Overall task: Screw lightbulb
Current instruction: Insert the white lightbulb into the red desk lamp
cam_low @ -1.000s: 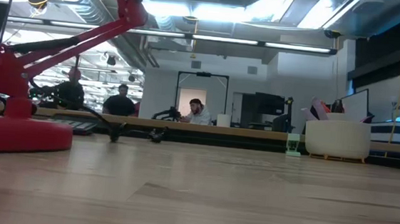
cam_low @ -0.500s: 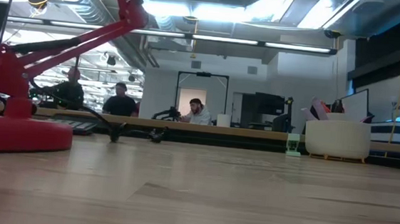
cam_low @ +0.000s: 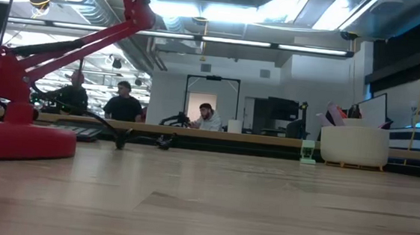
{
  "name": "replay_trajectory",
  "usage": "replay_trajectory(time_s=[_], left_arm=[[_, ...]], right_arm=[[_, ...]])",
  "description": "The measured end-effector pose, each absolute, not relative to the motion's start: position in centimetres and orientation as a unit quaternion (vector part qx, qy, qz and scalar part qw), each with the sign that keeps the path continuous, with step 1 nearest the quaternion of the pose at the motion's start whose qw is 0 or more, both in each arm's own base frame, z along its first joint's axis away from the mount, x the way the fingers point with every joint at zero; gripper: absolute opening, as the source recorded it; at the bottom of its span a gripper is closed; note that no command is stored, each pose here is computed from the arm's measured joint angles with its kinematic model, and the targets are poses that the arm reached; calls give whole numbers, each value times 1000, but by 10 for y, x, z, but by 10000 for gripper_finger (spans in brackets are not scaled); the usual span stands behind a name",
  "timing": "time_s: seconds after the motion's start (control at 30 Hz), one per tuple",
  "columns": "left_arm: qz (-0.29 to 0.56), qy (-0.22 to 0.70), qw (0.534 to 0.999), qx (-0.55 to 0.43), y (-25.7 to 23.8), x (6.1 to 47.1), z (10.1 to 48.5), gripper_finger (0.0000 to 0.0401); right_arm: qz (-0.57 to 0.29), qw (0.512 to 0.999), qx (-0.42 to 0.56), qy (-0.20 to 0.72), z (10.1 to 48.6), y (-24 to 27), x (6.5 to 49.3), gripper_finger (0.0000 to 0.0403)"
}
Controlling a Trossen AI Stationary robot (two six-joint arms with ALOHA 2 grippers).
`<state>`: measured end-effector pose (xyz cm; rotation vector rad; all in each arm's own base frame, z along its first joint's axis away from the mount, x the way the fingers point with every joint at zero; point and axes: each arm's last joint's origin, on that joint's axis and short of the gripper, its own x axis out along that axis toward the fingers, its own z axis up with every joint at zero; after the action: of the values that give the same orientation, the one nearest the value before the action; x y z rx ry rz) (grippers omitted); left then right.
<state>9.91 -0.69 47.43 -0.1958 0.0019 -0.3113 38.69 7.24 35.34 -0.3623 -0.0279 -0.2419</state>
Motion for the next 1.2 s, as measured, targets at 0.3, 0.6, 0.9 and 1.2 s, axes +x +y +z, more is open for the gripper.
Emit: replay_trajectory(time_s=[0.3,0.6,0.9,1.2], left_arm=[[-162,61,979,-110,-7,131,463,316],[-164,61,978,-110,-7,135,463,306],[-162,61,979,-109,-7,134,463,248],[-160,66,977,-123,-7,136,462,258]], right_arm=[[-115,977,-179,-17,354,73,387,376],[-118,976,-183,-11,353,73,387,376],[-123,976,-171,-46,364,77,381,376],[-72,968,-206,-121,376,80,380,376]])
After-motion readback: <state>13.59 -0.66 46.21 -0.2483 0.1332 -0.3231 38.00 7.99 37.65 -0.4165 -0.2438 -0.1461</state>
